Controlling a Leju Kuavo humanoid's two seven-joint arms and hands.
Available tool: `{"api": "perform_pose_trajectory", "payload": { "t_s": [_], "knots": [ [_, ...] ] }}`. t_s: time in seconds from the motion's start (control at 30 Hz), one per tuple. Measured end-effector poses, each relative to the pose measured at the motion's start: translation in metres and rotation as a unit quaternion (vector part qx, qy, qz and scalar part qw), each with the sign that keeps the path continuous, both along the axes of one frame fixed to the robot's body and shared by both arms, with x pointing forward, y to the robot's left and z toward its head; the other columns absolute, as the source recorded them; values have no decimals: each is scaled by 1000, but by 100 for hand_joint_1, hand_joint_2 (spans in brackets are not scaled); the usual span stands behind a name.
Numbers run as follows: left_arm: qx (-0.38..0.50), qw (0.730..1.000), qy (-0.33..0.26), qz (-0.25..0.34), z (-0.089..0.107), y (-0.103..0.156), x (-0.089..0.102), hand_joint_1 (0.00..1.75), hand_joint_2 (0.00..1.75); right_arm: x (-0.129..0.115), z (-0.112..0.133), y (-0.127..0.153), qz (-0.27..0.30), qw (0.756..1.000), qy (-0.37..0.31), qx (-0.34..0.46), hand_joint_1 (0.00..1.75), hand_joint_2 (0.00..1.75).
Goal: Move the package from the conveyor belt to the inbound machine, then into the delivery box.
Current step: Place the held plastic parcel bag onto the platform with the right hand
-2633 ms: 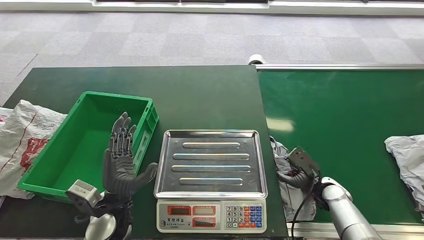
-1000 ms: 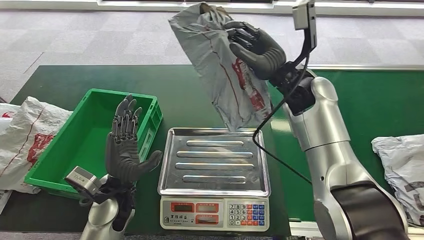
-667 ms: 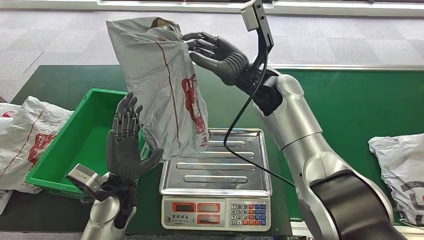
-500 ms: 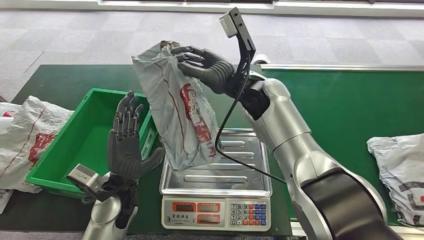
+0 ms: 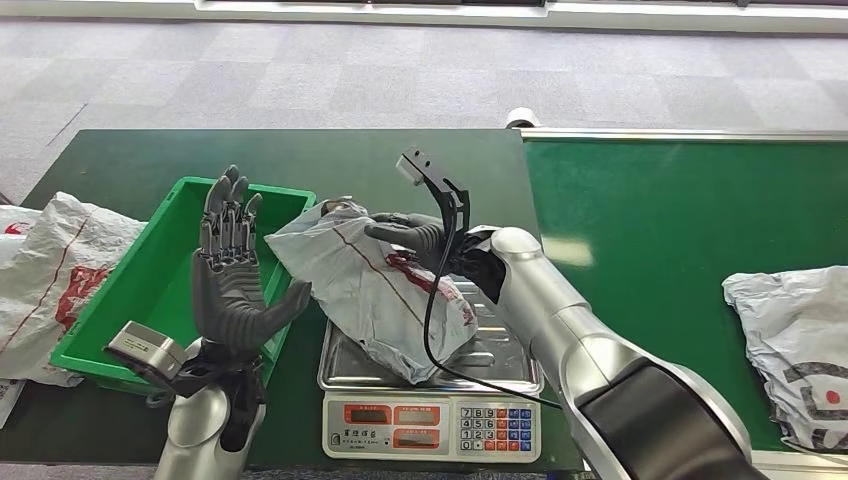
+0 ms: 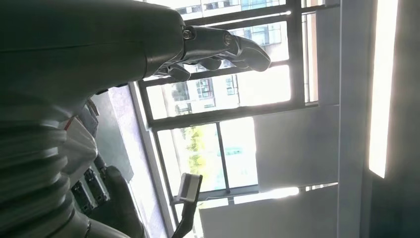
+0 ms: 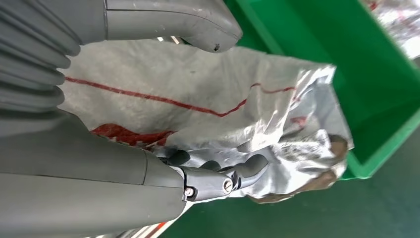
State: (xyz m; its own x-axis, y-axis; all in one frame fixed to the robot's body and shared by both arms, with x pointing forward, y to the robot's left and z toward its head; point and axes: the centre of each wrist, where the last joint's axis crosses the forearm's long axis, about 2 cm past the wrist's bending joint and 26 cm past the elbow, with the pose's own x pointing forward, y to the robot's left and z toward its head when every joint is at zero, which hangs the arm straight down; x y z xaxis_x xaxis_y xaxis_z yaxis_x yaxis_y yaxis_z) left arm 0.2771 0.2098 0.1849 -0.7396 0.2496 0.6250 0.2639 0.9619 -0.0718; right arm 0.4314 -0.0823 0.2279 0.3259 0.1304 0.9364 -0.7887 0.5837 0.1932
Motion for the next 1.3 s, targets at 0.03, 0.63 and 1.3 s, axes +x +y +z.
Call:
{"api": "perform_pose_trajectory", "payload": {
  "t_s": [0.03, 0.63, 1.3],
  "knots": [
    [4, 1000, -3, 5, 1, 1, 0, 0, 175, -1, -4, -2, 3, 1000, 5, -17, 0, 131],
    [71, 995, -19, 74, 48, 5, 45, 0, 175, -8, -43, -28, 52, 986, -77, -142, 0, 175],
    [451, 871, 108, 164, 74, -60, 108, 0, 175, 12, 57, -104, -174, 890, -417, 58, 0, 175]
  ]
}}
